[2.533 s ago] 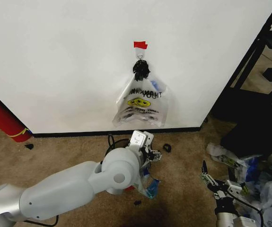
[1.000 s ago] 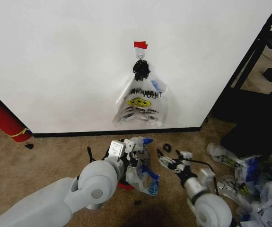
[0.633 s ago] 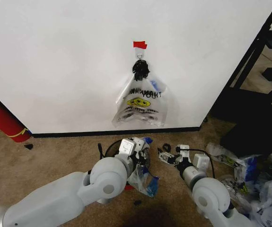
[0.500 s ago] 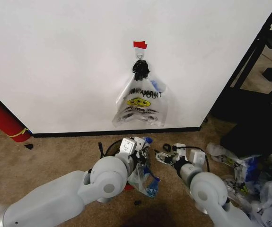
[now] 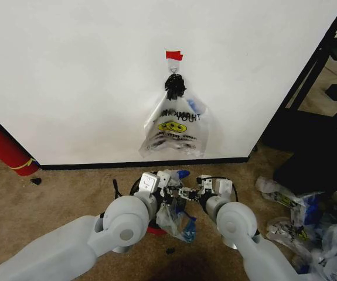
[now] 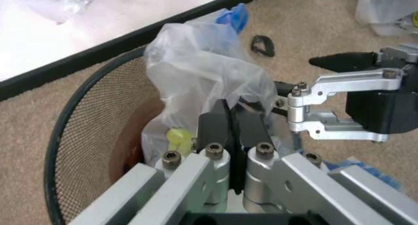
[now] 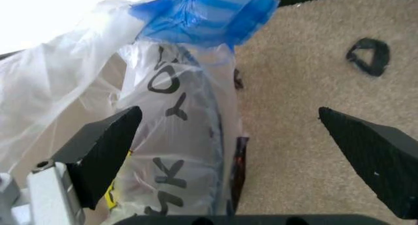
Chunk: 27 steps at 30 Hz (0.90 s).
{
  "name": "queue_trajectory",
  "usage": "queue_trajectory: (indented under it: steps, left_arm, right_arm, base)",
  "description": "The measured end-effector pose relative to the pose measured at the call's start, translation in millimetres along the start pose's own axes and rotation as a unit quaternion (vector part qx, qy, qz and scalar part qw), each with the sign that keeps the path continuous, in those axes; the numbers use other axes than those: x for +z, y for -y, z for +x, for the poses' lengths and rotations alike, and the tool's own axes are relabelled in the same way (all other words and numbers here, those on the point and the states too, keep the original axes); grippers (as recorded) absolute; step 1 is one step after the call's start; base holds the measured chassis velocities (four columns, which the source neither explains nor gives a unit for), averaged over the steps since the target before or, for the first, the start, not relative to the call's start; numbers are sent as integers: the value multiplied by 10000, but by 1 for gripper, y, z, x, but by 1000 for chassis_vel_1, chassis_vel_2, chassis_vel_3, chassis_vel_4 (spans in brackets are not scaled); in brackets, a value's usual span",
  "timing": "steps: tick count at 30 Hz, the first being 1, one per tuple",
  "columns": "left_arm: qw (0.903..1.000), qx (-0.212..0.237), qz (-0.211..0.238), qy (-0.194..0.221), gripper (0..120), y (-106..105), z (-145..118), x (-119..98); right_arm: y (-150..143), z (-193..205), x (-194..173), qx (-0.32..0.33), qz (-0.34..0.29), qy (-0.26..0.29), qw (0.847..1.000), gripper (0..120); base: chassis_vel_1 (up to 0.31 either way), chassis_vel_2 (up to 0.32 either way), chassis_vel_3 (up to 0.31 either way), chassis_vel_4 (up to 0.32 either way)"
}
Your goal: Pick up the garbage bag from the wall and place it over the trash bin.
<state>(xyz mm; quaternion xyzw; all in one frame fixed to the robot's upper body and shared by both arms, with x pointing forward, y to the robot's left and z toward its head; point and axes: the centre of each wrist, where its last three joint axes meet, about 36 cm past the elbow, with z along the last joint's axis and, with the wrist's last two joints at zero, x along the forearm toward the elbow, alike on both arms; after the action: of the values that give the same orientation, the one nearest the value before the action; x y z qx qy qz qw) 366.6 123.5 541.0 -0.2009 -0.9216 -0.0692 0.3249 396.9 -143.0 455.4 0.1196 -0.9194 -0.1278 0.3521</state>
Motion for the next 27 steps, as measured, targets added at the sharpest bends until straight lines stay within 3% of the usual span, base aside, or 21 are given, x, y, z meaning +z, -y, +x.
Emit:
queue_trajectory:
  steps: [5,10,27]
  left_arm:
    - [9999,-90,41,36,0,-3,-1,4]
    - [9999,-115,59,28,0,-5,0,6]
    - [9998,-131,130,71,0,-10,7,7]
  right_arm:
    - [-3,-13,4,-16,-78,-118,9999,98]
    - [-6,-19,6,-52,-116,-186,9997,84]
    - [-12,-35,5,-86,-489,-461,9977,22]
  base:
    - [0,0,0,0]
    - [0,0,0,0]
    - [0,0,0,0]
